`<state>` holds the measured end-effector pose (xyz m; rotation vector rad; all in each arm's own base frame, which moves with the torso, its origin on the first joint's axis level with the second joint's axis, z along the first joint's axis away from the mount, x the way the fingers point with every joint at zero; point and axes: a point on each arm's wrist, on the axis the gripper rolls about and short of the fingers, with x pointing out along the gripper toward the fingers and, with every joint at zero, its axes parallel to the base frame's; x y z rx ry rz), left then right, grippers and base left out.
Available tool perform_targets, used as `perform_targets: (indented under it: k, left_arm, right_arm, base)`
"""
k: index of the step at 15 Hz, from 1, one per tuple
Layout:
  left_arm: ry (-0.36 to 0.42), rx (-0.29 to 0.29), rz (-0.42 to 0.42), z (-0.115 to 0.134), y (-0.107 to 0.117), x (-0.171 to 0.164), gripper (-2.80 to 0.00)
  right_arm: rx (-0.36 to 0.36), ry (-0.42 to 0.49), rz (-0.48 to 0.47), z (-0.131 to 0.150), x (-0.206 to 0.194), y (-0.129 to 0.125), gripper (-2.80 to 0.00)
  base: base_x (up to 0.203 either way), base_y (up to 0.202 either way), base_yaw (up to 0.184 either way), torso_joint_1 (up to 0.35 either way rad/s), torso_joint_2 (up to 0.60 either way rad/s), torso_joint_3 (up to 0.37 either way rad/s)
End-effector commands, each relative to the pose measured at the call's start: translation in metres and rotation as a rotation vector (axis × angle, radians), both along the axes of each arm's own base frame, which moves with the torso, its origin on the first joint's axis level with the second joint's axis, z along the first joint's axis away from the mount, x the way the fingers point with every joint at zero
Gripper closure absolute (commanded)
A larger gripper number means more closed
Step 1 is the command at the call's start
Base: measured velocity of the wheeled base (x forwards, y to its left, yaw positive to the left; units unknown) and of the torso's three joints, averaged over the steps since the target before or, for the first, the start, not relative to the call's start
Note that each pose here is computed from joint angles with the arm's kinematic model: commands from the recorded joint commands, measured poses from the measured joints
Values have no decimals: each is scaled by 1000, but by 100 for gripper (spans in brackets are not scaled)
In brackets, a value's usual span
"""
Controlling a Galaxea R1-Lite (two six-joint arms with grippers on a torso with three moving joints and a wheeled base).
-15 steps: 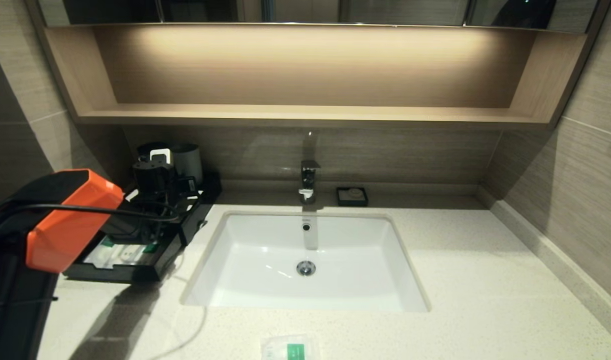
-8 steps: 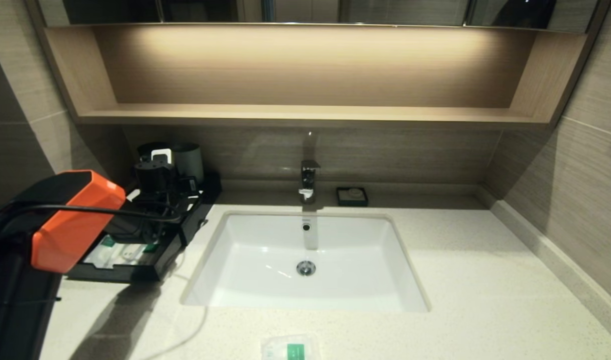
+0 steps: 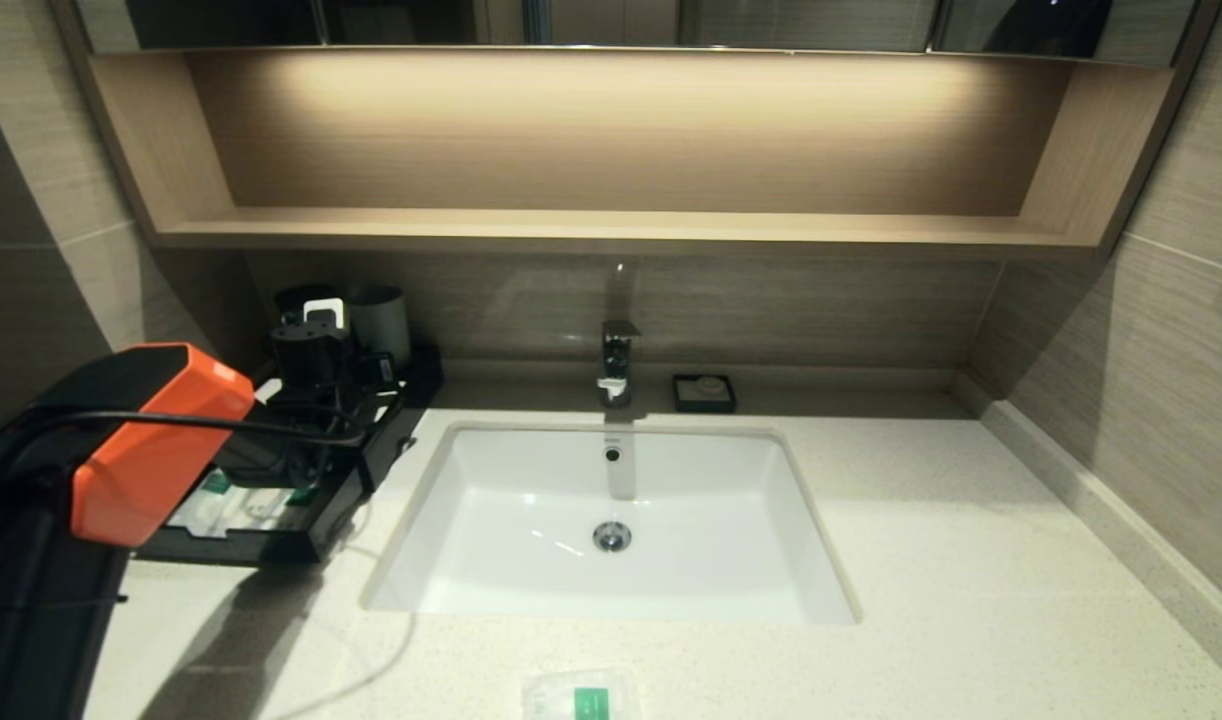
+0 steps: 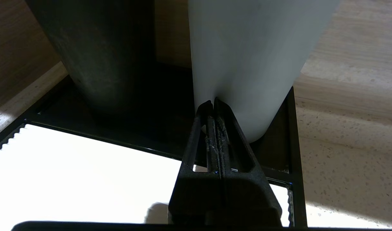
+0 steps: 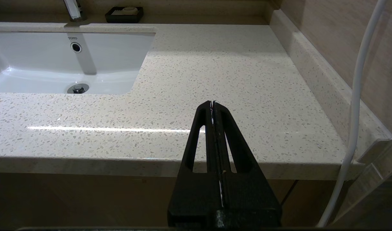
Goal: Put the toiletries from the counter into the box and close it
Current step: Place the cup on the storage box
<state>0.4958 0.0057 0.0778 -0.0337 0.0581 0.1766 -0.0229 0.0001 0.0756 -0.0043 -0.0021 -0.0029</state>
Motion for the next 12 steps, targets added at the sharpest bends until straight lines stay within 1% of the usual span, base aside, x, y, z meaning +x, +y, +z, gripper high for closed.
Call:
perform_targets:
  k: [1, 4, 8, 12]
  left_arm:
    - [-10, -1, 2, -1, 0, 2, 0]
    - [-7, -1, 3, -1, 1, 2, 0]
    - [-12, -2, 12, 4, 4, -2, 0]
    - [-19, -3, 13, 17, 5, -12, 0]
  right_arm:
    - [0, 2, 0, 0, 0, 0, 0]
    - [0, 2, 1, 0, 0, 0, 0]
    - [0, 2, 0, 0, 0, 0, 0]
    - [0, 1, 0, 0, 0, 0, 0]
  base:
    - [0, 0, 0, 0, 0, 0]
    - [0, 0, 0, 0, 0, 0]
    - [0, 0, 0, 0, 0, 0]
    - [0, 0, 0, 0, 0, 0]
